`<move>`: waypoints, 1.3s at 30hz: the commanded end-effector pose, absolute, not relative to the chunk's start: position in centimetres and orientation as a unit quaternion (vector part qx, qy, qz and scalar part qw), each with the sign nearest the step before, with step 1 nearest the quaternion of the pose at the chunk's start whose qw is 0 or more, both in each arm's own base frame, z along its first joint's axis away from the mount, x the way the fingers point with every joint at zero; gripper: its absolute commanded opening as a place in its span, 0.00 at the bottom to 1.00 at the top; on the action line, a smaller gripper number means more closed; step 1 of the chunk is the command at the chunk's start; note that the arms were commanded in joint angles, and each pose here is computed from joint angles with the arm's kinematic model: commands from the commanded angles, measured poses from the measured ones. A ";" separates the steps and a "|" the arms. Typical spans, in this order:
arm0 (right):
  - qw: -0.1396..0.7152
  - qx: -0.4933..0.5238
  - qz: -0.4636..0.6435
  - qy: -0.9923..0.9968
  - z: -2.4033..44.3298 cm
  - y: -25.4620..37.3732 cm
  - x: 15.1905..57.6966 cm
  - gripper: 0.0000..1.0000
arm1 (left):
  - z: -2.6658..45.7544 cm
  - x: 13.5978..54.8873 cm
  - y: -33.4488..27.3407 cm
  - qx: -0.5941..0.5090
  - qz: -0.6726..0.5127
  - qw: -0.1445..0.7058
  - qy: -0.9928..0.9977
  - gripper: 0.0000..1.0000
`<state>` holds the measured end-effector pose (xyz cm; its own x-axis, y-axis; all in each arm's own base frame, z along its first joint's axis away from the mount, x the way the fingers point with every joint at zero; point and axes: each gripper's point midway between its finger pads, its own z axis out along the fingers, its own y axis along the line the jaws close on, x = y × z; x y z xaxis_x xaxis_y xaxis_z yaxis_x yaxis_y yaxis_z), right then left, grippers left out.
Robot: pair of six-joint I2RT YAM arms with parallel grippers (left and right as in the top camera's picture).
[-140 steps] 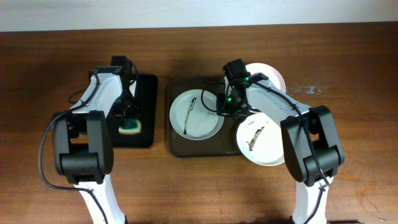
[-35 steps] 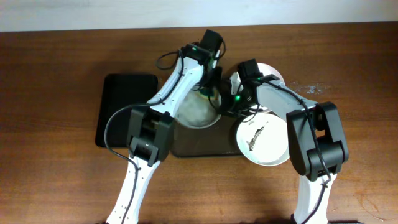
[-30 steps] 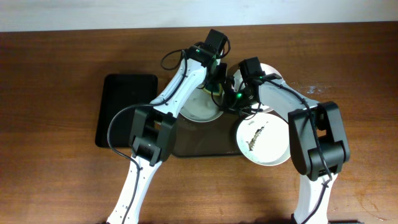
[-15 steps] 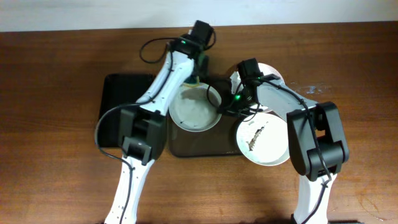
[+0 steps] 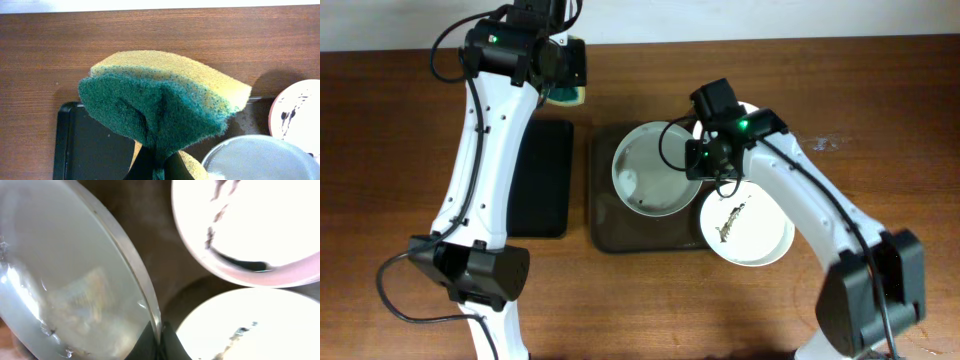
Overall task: Clean dirty plates on tray and stack at the side
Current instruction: 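Lift sponge away, then scrub the plate again with left gripper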
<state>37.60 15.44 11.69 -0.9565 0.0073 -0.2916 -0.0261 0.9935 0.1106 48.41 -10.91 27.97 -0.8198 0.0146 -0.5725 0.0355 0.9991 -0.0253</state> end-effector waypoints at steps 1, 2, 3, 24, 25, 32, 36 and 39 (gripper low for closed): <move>0.265 -0.013 -0.102 0.959 16.6 13.5 38.3 0.04 | 28.6 48.3 -10.5 0.015 -0.015 0.306 0.952 0.00; 0.292 -0.028 -0.145 0.945 17.5 14.0 38.1 0.04 | 28.6 48.3 -10.5 0.015 -0.015 0.306 0.952 0.00; 0.305 -0.035 -0.165 0.937 18.0 14.2 38.0 0.04 | 28.6 48.3 -10.5 0.015 -0.015 0.306 0.952 0.00; 0.097 0.059 0.019 0.993 5.2 19.0 36.2 0.05 | 28.6 48.2 -10.8 0.014 -0.024 0.305 0.952 0.00; 0.091 0.052 0.015 0.994 4.9 18.7 36.1 0.18 | 28.6 48.2 -10.8 0.014 -0.024 0.305 0.952 0.00; 0.158 -0.223 0.146 0.951 5.8 19.0 41.4 0.49 | 28.7 48.3 -10.8 0.014 -0.024 0.307 0.951 0.00; 0.130 -0.230 0.156 0.952 1.9 19.5 41.5 0.44 | 28.7 48.3 -10.8 0.014 -0.024 0.307 0.951 0.00; 0.118 -0.172 0.160 0.965 -0.1 19.5 42.0 0.07 | 27.6 48.1 -11.6 0.020 -0.044 0.290 0.956 0.00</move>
